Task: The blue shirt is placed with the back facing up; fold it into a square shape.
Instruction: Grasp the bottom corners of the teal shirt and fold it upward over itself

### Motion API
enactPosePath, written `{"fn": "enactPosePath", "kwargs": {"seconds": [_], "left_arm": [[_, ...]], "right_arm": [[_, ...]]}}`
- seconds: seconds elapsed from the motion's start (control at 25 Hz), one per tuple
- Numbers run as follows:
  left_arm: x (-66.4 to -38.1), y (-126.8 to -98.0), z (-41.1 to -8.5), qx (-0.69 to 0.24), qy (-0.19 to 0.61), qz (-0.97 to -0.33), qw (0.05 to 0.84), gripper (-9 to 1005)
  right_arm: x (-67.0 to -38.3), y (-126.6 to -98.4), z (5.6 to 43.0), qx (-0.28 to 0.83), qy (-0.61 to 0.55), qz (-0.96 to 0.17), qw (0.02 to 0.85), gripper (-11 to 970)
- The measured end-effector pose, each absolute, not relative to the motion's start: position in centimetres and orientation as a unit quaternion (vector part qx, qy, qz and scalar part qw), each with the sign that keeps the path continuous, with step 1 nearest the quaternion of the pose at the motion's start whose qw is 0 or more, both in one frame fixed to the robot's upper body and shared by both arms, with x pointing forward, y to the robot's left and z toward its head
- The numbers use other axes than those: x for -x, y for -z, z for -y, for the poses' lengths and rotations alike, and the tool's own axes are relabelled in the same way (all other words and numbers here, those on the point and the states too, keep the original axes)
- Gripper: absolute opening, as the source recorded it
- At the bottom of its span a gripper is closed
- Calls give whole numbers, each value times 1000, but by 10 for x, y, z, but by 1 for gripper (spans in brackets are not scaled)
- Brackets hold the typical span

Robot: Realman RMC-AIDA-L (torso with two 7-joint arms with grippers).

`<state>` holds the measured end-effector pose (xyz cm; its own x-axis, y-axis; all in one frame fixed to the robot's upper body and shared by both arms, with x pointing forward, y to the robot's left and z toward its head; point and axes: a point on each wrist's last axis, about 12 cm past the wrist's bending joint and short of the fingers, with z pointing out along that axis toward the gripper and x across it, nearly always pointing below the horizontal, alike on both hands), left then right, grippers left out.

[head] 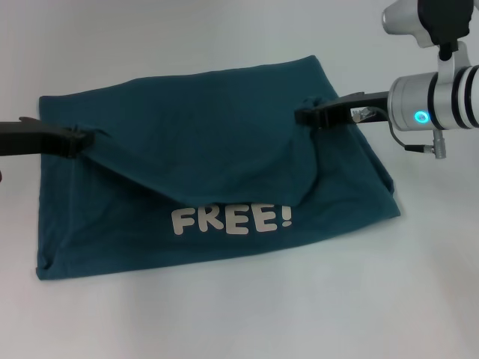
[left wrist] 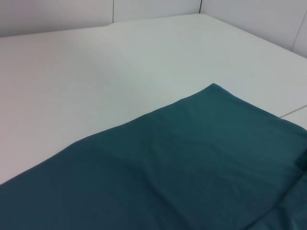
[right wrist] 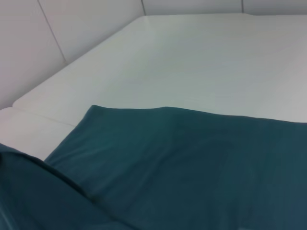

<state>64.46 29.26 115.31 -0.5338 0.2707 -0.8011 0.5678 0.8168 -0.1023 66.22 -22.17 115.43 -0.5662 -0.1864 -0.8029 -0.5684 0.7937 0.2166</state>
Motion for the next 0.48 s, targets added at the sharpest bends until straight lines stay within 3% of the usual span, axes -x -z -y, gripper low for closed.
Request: {"fn": "enactPosePath", "kwargs": {"seconds": [0.2,0.48], "left_arm": [[-644,-1152,-293,-245,178,-858,416,34],[-643,-1150,-292,-248,177,-857,416,35]], "right_arm": [[-662,-1154,217,235,-235,-851,407,87],[-646,-1162,177,360,-287,-806,372,90]]}}
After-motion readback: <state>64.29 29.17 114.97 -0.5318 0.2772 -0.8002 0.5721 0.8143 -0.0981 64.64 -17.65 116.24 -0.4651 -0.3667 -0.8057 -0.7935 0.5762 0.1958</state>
